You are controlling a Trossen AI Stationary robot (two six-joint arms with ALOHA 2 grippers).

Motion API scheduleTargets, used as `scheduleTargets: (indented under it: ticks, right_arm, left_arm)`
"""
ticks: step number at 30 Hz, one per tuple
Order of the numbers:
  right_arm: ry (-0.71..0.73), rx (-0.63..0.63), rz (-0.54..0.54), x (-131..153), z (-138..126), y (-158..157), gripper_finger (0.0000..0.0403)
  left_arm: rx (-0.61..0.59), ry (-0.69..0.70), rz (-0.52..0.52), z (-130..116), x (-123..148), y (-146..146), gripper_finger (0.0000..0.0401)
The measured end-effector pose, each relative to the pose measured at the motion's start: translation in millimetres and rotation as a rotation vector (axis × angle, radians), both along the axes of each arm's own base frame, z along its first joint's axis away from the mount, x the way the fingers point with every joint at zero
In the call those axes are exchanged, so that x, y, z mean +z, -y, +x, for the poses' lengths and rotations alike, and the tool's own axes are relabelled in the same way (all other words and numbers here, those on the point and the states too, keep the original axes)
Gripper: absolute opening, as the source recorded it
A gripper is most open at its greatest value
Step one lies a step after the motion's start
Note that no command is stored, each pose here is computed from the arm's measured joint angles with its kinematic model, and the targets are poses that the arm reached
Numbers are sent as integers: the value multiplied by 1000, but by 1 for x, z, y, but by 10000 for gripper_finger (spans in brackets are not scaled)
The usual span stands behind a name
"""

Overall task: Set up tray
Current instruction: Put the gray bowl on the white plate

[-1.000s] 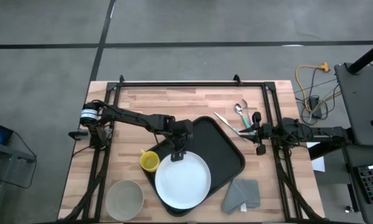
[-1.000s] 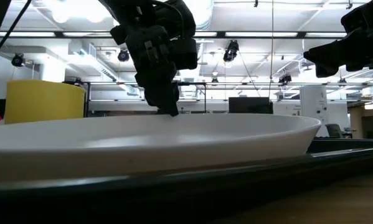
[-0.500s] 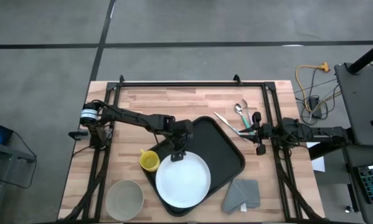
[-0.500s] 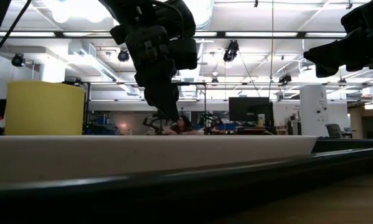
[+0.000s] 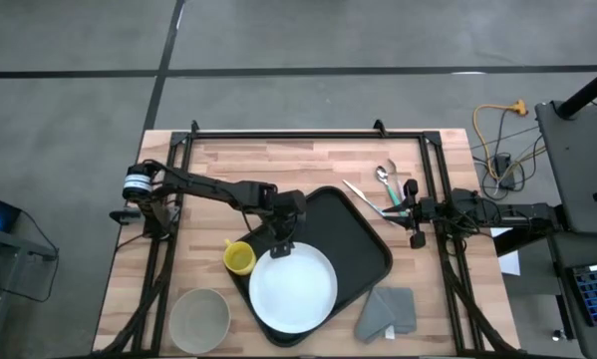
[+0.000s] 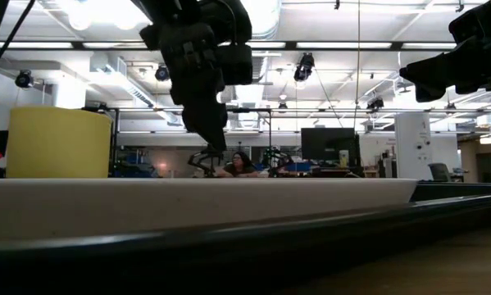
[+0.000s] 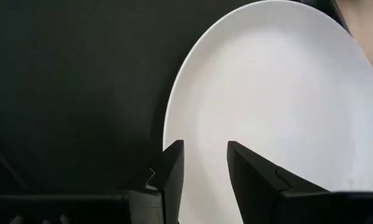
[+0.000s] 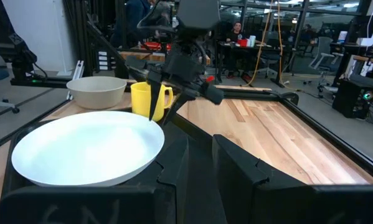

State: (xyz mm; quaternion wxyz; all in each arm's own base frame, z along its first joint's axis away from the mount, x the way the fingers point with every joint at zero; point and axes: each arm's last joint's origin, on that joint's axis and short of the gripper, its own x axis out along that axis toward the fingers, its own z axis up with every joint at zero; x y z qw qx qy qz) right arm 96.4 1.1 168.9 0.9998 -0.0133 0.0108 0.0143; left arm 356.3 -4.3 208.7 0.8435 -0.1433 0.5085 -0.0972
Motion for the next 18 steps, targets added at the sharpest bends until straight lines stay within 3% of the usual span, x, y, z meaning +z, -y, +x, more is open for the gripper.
scheduleTargets:
  ticks: [8, 18]
  right_arm:
    - [0, 0, 0, 0, 0, 0, 68]
    - [0, 0, 0, 0, 0, 0, 68]
  left_arm:
    - [66, 12, -42, -16, 28, 3, 108]
    - [24, 54, -71, -39, 61, 28, 107]
